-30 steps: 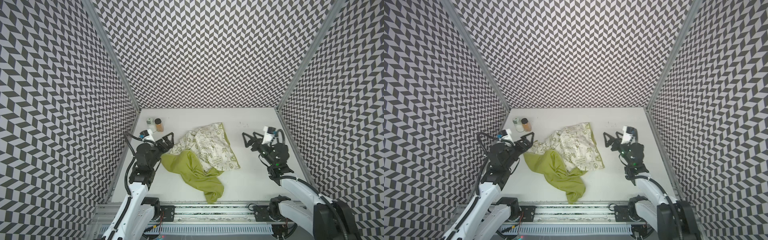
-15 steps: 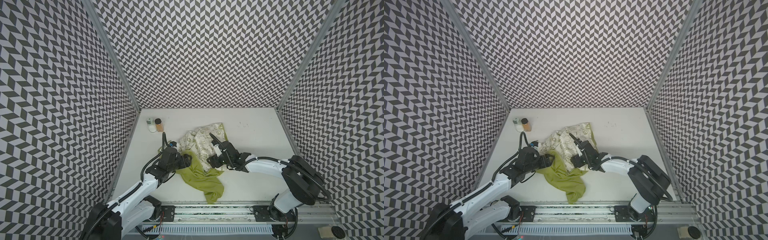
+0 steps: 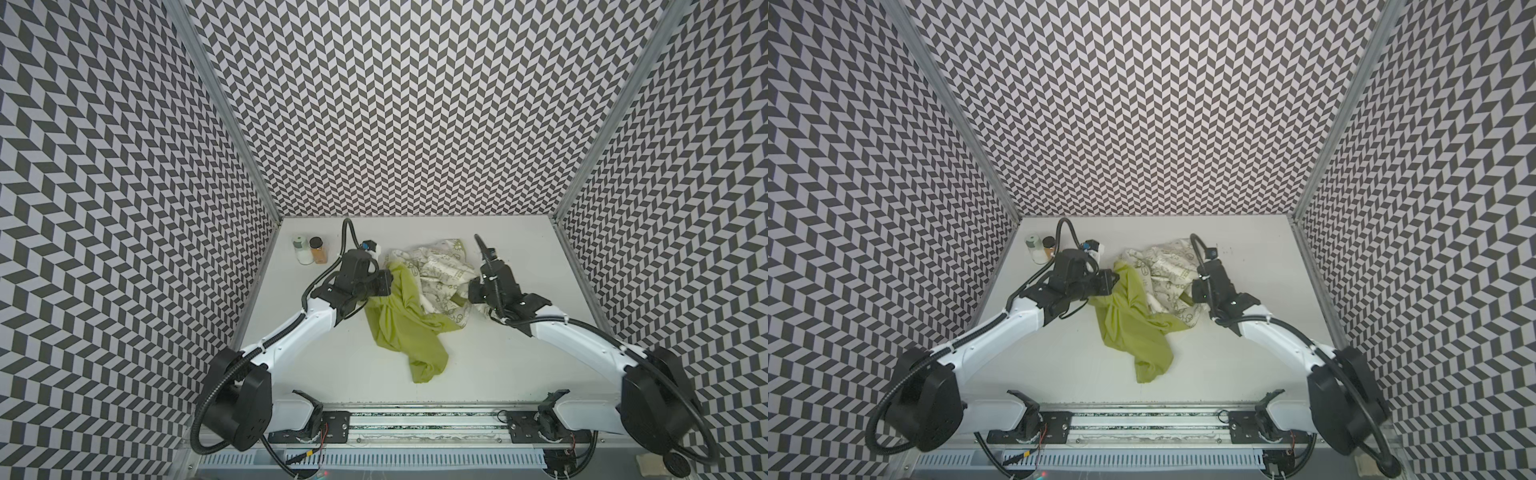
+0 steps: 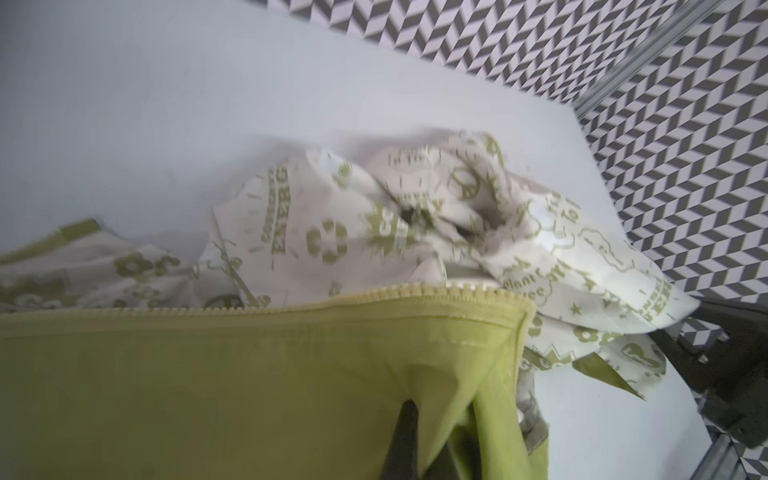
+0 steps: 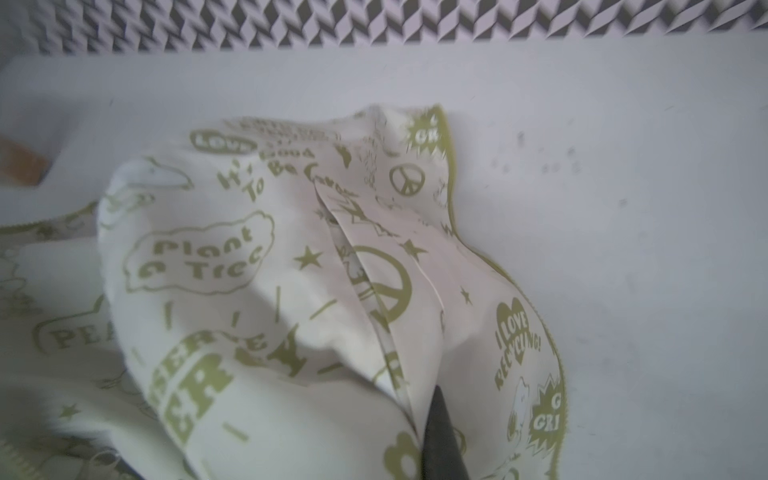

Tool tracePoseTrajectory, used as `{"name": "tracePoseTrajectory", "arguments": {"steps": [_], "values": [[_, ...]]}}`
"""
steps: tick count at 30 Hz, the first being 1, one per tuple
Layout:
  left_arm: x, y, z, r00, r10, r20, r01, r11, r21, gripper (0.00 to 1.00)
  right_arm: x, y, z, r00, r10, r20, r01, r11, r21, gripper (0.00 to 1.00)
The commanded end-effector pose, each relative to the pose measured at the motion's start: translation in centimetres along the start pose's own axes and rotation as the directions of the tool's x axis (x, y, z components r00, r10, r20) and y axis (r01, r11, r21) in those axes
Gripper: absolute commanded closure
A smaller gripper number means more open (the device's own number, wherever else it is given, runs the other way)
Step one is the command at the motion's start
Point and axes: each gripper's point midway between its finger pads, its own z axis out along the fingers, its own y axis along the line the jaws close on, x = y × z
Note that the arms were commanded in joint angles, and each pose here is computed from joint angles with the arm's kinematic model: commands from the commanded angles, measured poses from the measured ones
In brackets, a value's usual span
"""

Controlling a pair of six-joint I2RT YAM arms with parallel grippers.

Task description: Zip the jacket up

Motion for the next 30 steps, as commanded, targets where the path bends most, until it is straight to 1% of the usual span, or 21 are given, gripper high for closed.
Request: {"name": "tracePoseTrajectory", "arguments": {"steps": [1,2,3,4,5,7,9,10,12,14,15,17,18,20,22,23,25,26,27,29,30], "values": [[-4.9,-4.3,-0.8,0.987,0.137,0.079,-0.145,0.983,0.113,1.0,-3.0,-3.3,-2.8,0.987,0.063,0.147,-0.077,0.993,0.088,1.0],[-5.3,-4.9,-0.7,0.985,0.153,0.076,-0.162,0.978,0.132,1.0,-3.3,-3.8,-3.1,0.984,0.065,0.167,-0.081,0.993,0.09,0.99],[-5.3,-4.9,-0.4,0.986,0.159,0.056,-0.165,0.978,0.13,0.98,-3.0,-4.2,-3.1,0.984,0.059,0.167,-0.074,0.994,0.085,0.91],[-4.9,-4.1,0.0,0.988,0.152,0.029,-0.154,0.983,0.096,0.8,-2.2,-4.7,-2.6,0.989,0.05,0.136,-0.063,0.994,0.091,0.8],[-4.0,-2.7,0.4,0.99,0.14,0.005,-0.14,0.989,0.046,0.66,-1.3,-5.1,-2.0,0.994,0.046,0.096,-0.056,0.992,0.11,0.74],[-2.1,0.3,0.5,0.995,0.094,-0.035,-0.096,0.994,-0.043,0.56,0.7,-5.4,-0.8,1.0,0.024,-0.009,-0.022,0.99,0.14,0.49],[-0.5,1.9,-0.4,0.998,0.043,-0.049,-0.047,0.996,-0.075,0.46,1.9,-4.7,-0.4,0.996,0.014,-0.092,-0.003,0.993,0.119,0.41],[-0.2,2.3,-1.2,0.999,0.029,-0.035,-0.032,0.996,-0.088,0.45,2.0,-3.8,-0.4,0.995,0.017,-0.103,-0.009,0.997,0.078,0.38],[0.6,2.6,-2.7,1.0,0.021,-0.001,-0.021,0.995,-0.093,0.42,1.7,-1.3,-1.1,0.996,0.016,-0.086,-0.019,0.999,-0.033,0.33],[1.3,2.7,-3.8,0.999,0.023,0.026,-0.021,0.996,-0.089,0.37,1.2,1.2,-2.2,0.998,0.034,-0.048,-0.042,0.986,-0.162,0.28],[1.6,2.9,-4.2,0.999,0.001,0.035,0.002,0.996,-0.094,0.33,0.9,2.8,-2.9,0.998,0.05,-0.027,-0.055,0.968,-0.246,0.28],[2.2,3.2,-4.4,1.0,-0.013,0.028,0.015,0.995,-0.099,0.29,0.5,5.9,-4.2,0.997,0.074,0.007,-0.064,0.904,-0.422,0.27],[2.6,3.4,-4.3,1.0,-0.025,0.018,0.027,0.994,-0.106,0.27,0.5,7.1,-4.5,0.995,0.098,0.021,-0.076,0.87,-0.487,0.27],[3.3,3.2,-4.0,0.999,-0.055,0.0,0.054,0.993,-0.103,0.27,1.0,9.0,-4.5,0.994,0.107,0.021,-0.076,0.82,-0.568,0.29],[4.0,2.1,-3.6,0.998,-0.065,-0.011,0.064,0.996,-0.065,0.25,2.1,9.9,-3.2,0.997,0.059,-0.041,-0.072,0.835,-0.546,0.3],[4.4,1.1,-3.3,0.998,-0.064,-0.015,0.063,0.997,-0.042,0.24,2.7,10.0,-2.3,0.996,0.017,-0.089,-0.06,0.858,-0.509,0.3],[4.7,-1.1,-2.5,0.999,-0.041,-0.014,0.041,0.999,0.002,0.23,3.7,8.8,-0.7,0.991,-0.012,-0.136,-0.043,0.916,-0.398,0.3],[5.0,-2.4,-1.8,1.0,-0.015,-0.02,0.015,1.0,0.018,0.22,4.1,7.8,-0.2,0.989,-0.009,-0.147,-0.043,0.937,-0.346,0.3],[5.2,-3.4,-0.8,0.999,0.014,-0.034,-0.014,1.0,0.016,0.22,4.3,7.2,-0.3,0.99,-0.002,-0.142,-0.044,0.946,-0.321,0.31],[6.0,-4.7,1.7,0.994,0.06,-0.09,-0.06,0.998,0.004,0.22,4.2,6.6,-0.8,0.991,0.049,-0.124,-0.086,0.945,-0.315,0.33],[6.6,-5.3,3.3,0.988,0.085,-0.132,-0.086,0.996,0.002,0.22,4.3,6.0,-1.0,0.991,0.075,-0.115,-0.107,0.947,-0.303,0.37]]}}
